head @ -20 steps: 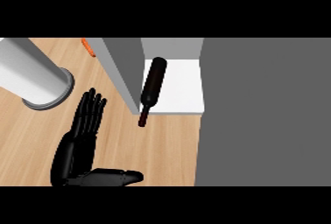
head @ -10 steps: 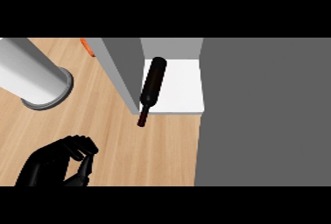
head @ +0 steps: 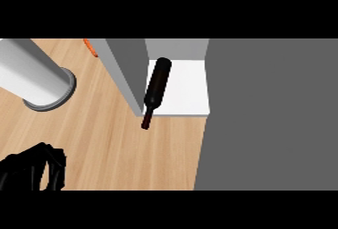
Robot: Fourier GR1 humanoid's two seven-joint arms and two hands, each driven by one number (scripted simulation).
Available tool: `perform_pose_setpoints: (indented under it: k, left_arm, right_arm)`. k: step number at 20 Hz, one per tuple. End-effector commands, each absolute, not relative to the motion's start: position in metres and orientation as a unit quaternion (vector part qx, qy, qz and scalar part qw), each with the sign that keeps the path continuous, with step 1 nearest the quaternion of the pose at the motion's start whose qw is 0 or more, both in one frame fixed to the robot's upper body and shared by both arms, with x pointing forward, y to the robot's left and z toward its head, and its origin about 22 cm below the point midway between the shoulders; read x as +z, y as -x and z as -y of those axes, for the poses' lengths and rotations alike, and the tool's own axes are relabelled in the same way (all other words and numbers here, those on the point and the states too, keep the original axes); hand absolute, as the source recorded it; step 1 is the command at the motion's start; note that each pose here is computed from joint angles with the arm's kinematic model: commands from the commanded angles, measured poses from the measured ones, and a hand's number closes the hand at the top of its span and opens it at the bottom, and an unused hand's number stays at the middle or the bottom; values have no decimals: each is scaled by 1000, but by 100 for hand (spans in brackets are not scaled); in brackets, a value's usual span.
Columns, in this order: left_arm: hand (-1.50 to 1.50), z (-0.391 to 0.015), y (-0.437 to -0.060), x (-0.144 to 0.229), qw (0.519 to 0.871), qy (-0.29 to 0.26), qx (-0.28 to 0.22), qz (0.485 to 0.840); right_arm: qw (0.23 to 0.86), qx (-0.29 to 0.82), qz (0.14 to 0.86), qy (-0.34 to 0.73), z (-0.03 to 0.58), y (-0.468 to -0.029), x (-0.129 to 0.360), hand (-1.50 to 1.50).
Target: Pick up the wine, place it into the cabinet and close the cabinet
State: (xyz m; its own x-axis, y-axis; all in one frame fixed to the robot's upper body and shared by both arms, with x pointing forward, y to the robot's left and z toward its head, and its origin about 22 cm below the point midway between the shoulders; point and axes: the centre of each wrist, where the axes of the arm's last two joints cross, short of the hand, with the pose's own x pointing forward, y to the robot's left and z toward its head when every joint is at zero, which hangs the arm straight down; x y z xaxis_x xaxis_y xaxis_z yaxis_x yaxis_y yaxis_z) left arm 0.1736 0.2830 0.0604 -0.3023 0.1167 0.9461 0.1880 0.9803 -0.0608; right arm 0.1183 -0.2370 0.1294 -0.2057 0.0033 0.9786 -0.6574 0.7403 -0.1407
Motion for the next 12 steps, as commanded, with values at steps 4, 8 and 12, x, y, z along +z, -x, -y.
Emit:
perform_pose_setpoints:
  k: [4, 8, 12]
  left_arm:
    - [150, -318, -174, 69, 579, 91, -39, 809]
    - [150, -304, -166, 63, 584, 104, -35, 804]
    - [150, -320, -159, 56, 583, 101, -39, 805]
  right_arm:
    - [551, 303, 706, -325, 204, -115, 151, 150]
    - [514, 316, 718, -348, 176, -122, 158, 150]
    - [513, 309, 718, -355, 146, -137, 173, 150]
